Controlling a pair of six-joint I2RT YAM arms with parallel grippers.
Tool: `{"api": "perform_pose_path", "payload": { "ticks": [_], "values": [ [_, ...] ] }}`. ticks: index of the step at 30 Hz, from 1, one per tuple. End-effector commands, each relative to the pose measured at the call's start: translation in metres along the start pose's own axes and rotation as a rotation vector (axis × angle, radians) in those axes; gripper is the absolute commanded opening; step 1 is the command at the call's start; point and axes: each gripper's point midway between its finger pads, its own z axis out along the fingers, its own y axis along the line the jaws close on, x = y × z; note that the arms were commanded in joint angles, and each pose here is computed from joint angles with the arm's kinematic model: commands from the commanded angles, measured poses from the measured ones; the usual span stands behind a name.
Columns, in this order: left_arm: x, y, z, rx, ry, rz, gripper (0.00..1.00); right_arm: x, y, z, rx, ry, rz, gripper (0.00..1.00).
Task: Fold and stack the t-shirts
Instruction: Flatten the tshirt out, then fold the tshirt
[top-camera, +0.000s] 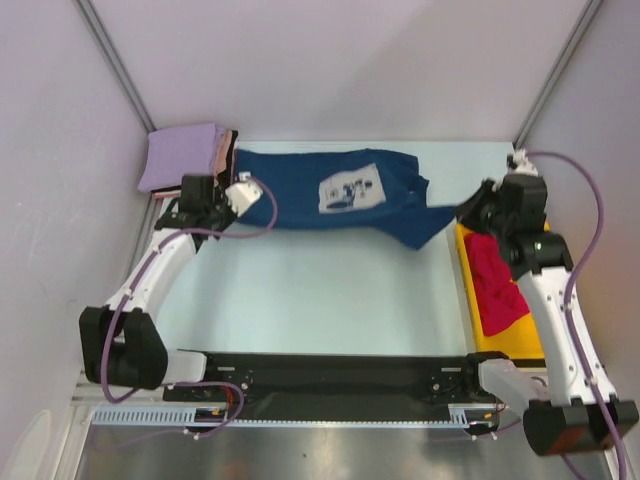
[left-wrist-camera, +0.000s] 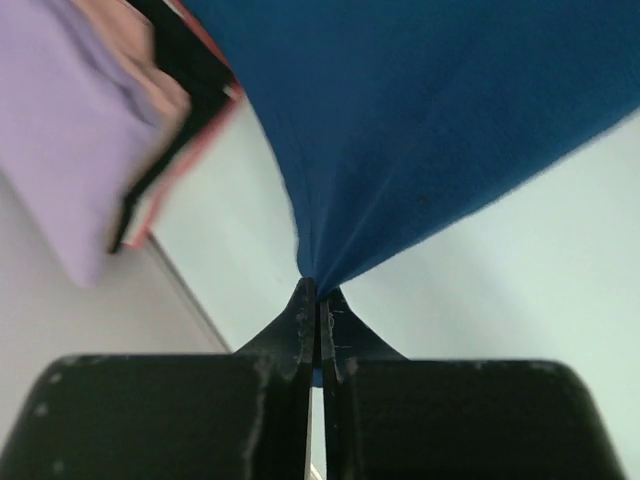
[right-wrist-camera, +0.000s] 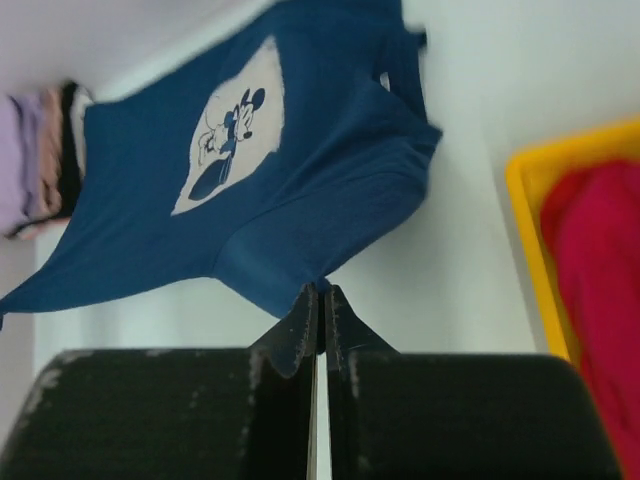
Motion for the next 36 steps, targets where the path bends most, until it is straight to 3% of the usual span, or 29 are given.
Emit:
{"api": "perform_pose_path", "payload": {
  "ticks": [1,9,13,17,22,28,36],
  "values": [
    [0.043,-0.036,-0.011,0.069,0.076,0.045,0.0,0.055,-0.037,-0.025,0.146,0.087,0.039,0.0],
    [0.128,-0.127,-0.049,0.307,0.27,0.08,0.0,0.184,-0.079,-0.079,0.346,0.415,0.234,0.0],
    [0.159,-0.157,-0.072,0.414,0.35,0.122,0.01,0.204,-0.08,-0.093,0.367,0.494,0.223,0.0],
    [0.161,-0.165,-0.078,0.429,0.324,0.149,0.01,0.199,-0.08,-0.081,0.362,0.481,0.161,0.0],
    [0.127,-0.123,-0.043,0.267,0.235,0.102,0.03,0.173,-0.052,-0.009,0.264,0.446,0.043,0.0],
    [0.12,-0.098,0.001,0.232,0.286,0.042,0.05,0.13,-0.029,0.072,0.193,0.339,-0.117,0.0],
    [0.116,-0.076,0.036,0.163,0.316,-0.02,0.05,0.128,-0.022,0.167,0.132,0.393,-0.233,0.0]
  ]
}}
